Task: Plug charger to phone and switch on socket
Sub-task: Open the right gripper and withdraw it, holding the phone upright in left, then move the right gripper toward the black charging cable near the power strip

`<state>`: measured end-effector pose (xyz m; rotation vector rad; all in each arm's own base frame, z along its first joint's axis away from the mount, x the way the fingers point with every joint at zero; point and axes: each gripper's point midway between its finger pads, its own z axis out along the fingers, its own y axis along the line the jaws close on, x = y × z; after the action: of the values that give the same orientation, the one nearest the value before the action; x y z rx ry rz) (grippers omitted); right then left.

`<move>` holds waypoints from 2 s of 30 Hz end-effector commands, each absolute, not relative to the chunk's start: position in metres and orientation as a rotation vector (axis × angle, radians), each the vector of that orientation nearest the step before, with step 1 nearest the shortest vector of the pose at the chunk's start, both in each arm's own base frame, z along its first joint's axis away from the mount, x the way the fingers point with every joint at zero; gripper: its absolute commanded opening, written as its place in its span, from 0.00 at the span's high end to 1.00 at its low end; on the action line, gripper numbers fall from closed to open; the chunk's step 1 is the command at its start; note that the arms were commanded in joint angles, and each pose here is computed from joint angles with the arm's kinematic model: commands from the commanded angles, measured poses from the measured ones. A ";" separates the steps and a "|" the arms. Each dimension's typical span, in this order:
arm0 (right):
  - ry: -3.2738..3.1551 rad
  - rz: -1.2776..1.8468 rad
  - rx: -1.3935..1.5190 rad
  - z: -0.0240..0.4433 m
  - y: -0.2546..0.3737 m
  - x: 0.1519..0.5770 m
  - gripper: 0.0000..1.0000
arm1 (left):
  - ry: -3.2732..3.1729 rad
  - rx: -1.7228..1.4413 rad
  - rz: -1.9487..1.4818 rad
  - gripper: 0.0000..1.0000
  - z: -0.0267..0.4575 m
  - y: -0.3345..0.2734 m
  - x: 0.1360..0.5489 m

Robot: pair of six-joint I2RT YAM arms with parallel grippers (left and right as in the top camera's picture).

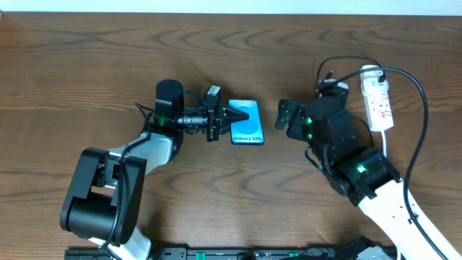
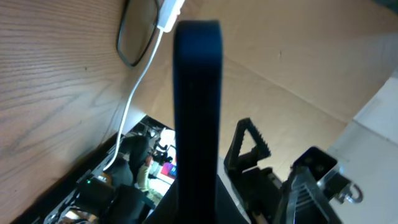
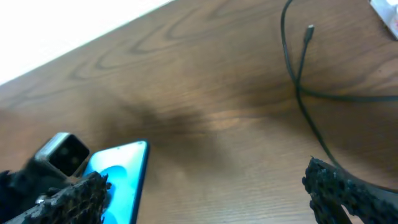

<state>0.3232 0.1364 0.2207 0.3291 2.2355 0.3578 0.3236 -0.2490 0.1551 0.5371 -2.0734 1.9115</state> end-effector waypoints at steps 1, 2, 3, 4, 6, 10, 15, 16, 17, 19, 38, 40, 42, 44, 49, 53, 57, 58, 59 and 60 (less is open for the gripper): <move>2.283 0.254 0.317 0.223 0.132 0.339 0.01 | -2.104 0.385 1.976 0.93 0.172 -0.250 0.322; 2.317 0.219 0.323 0.222 0.130 0.343 0.01 | -2.105 0.383 1.977 0.93 0.172 -0.250 0.322; 2.345 0.190 0.330 0.221 0.129 0.347 0.02 | -2.105 0.383 1.977 0.93 0.172 -0.250 0.322; 2.378 0.158 0.337 0.220 0.128 0.353 0.03 | -2.105 0.384 1.977 0.93 0.172 -0.250 0.322; 2.428 0.109 0.352 0.218 0.128 0.366 0.06 | -2.105 0.383 1.977 0.92 0.172 -0.250 0.322; 2.483 0.040 0.386 0.211 0.130 0.402 0.10 | -2.106 0.384 1.977 0.92 0.172 -0.250 0.322; 2.474 -0.049 0.455 0.192 0.123 0.456 0.11 | -2.105 0.384 1.977 0.93 0.172 -0.250 0.322; 2.460 -0.088 0.473 0.187 0.118 0.467 0.10 | -2.105 0.384 1.977 0.93 0.172 -0.250 0.322; 2.453 -0.113 0.484 0.182 0.114 0.474 0.10 | -2.105 0.384 1.977 0.92 0.172 -0.250 0.322; 2.457 -0.139 0.482 0.167 0.111 0.492 0.07 | -2.105 0.384 1.977 0.92 0.172 -0.250 0.322; 2.456 -0.281 0.516 0.066 0.095 0.538 0.10 | -2.107 0.388 1.978 0.93 0.172 -0.250 0.323; 2.443 -0.340 0.561 0.059 0.085 0.536 0.12 | -2.108 0.391 1.979 0.93 0.172 -0.250 0.323; 2.429 -0.395 0.628 0.055 0.075 0.530 0.13 | -2.109 0.393 1.979 0.92 0.172 -0.250 0.323; 2.415 -0.437 0.688 0.054 0.068 0.523 0.14 | -2.109 0.394 1.979 0.92 0.172 -0.250 0.324; 2.395 -0.488 0.718 0.056 0.057 0.520 0.14 | -2.112 0.401 1.981 0.92 0.172 -0.250 0.325; 2.392 -0.514 0.802 0.053 0.039 0.513 0.14 | -2.112 0.402 1.980 0.92 0.172 -0.250 0.325; 2.407 -0.508 0.874 0.049 0.024 0.509 0.14 | -2.112 0.402 1.981 0.92 0.172 -0.250 0.325; 2.419 -0.487 0.885 0.047 0.022 0.510 0.13 | -2.112 0.402 1.981 0.92 0.172 -0.250 0.325; 2.438 -0.458 0.891 0.044 0.023 0.510 0.13 | -2.112 0.402 1.981 0.92 0.172 -0.250 0.325; 2.471 -0.422 0.870 0.042 0.027 0.511 0.12 | -2.112 0.402 1.981 0.93 0.172 -0.250 0.325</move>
<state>0.5064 0.0292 0.0439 0.8255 2.4538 -0.4932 0.3206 -0.2492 0.1560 0.4786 -2.0903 1.9283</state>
